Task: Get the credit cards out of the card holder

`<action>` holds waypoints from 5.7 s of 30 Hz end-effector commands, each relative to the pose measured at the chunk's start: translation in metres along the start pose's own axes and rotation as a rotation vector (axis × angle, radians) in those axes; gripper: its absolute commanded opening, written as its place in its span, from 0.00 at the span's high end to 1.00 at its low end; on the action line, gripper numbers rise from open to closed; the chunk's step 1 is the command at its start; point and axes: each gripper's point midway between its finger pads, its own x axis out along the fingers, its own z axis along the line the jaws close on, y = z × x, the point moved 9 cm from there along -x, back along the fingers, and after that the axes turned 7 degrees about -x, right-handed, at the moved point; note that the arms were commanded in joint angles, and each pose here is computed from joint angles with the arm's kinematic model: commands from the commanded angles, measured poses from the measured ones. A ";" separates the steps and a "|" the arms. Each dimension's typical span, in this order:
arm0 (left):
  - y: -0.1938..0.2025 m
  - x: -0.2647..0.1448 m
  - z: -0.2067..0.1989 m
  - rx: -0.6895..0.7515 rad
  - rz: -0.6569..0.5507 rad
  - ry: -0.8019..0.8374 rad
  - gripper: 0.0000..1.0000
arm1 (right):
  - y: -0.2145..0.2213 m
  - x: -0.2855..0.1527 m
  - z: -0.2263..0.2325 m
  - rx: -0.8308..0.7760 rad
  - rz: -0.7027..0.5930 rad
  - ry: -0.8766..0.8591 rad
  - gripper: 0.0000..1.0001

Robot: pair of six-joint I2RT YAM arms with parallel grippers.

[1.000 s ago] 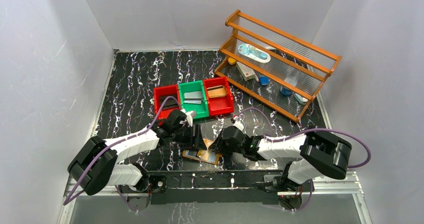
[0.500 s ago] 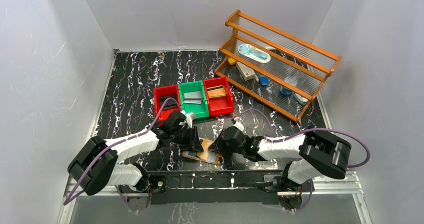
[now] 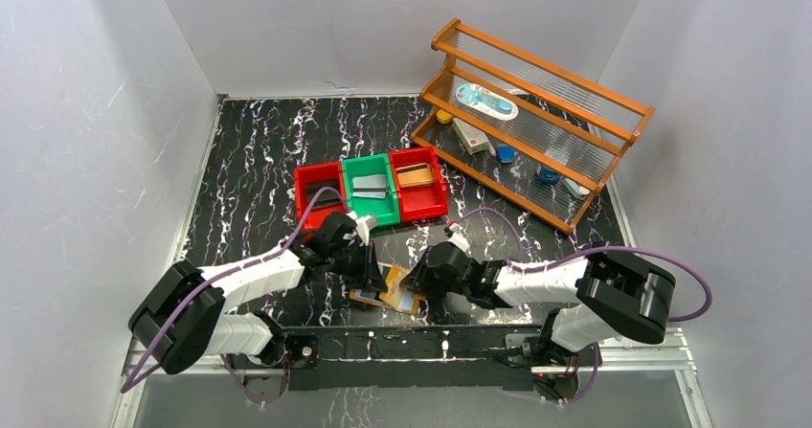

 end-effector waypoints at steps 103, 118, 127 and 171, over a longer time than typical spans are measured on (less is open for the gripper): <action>-0.028 -0.093 -0.055 0.040 -0.096 0.668 1.00 | -0.067 -0.091 0.068 -0.232 -0.164 -0.923 0.55; -0.025 -0.089 -0.060 0.072 -0.094 0.696 1.00 | -0.064 -0.079 0.070 -0.182 -0.013 -1.048 0.92; -0.028 -0.087 -0.059 0.066 -0.141 0.670 0.97 | -0.064 -0.082 0.067 -0.174 -0.039 -1.035 1.00; -0.043 -0.143 -0.009 0.240 -0.716 -0.252 0.02 | -0.206 -0.028 0.079 -1.322 -0.547 0.272 1.00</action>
